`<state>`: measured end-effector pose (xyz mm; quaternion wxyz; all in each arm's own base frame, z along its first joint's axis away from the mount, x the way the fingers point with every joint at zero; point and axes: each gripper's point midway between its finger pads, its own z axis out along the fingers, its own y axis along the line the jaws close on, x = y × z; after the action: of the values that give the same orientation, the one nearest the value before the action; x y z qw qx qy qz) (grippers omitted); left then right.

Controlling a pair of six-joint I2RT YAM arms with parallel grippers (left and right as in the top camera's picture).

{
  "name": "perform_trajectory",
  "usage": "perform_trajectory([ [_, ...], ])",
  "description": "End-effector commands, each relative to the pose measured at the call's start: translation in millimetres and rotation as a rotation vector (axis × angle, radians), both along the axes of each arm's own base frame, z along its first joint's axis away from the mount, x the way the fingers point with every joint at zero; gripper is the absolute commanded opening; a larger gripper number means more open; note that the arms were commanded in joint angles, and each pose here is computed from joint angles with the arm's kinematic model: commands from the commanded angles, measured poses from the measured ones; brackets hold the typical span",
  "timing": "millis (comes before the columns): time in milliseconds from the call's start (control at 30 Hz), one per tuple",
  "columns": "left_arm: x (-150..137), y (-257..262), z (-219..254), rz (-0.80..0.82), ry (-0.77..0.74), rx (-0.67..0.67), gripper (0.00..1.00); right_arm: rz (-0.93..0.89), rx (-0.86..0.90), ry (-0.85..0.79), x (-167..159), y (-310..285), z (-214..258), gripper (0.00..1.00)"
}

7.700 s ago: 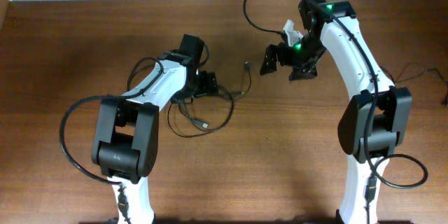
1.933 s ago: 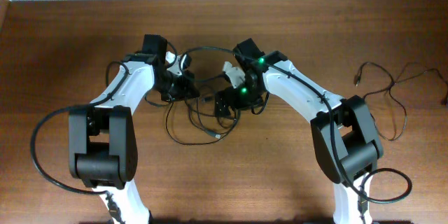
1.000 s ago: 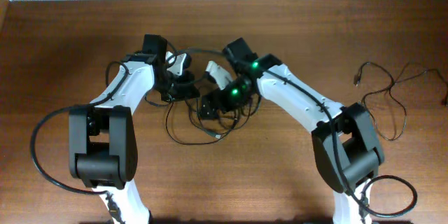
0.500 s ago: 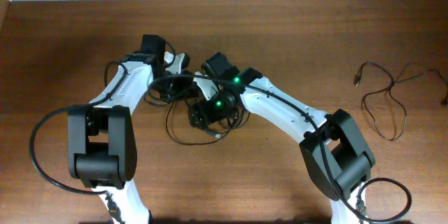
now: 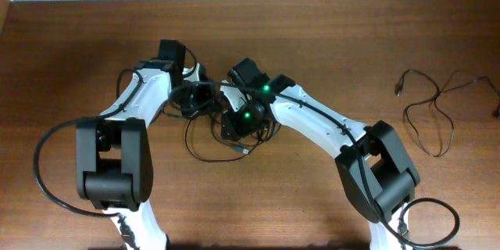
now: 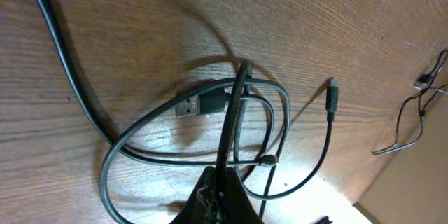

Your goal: Untangle cables

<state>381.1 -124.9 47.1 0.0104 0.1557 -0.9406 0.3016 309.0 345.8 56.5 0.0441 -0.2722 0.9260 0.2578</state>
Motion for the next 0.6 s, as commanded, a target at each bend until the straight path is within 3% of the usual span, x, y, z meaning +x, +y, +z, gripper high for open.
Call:
perform_trajectory([
  [0, -4, -7, 5, 0.010, 0.034, -0.047, 0.00, -0.007, -0.030, -0.017, 2, -7, -5, 0.47],
  [100, -5, -10, 7, 0.007, 0.038, -0.066, 0.00, -0.007, -0.030, -0.018, 2, -7, -5, 0.41],
  [233, -5, -10, 7, 0.007, 0.038, -0.066, 0.00, -0.007, -0.030, -0.017, 2, -7, -5, 0.24],
  [333, -5, -9, 6, 0.008, 0.037, -0.058, 0.00, -0.007, -0.030, -0.017, 2, -7, -5, 0.19],
  [400, -5, -9, 6, 0.008, 0.037, -0.055, 0.00, -0.008, -0.030, -0.018, 2, -7, -5, 0.04],
  [567, -1, 5, -3, 0.022, 0.023, 0.040, 0.00, -0.012, -0.028, -0.019, 3, -8, -3, 0.04],
])
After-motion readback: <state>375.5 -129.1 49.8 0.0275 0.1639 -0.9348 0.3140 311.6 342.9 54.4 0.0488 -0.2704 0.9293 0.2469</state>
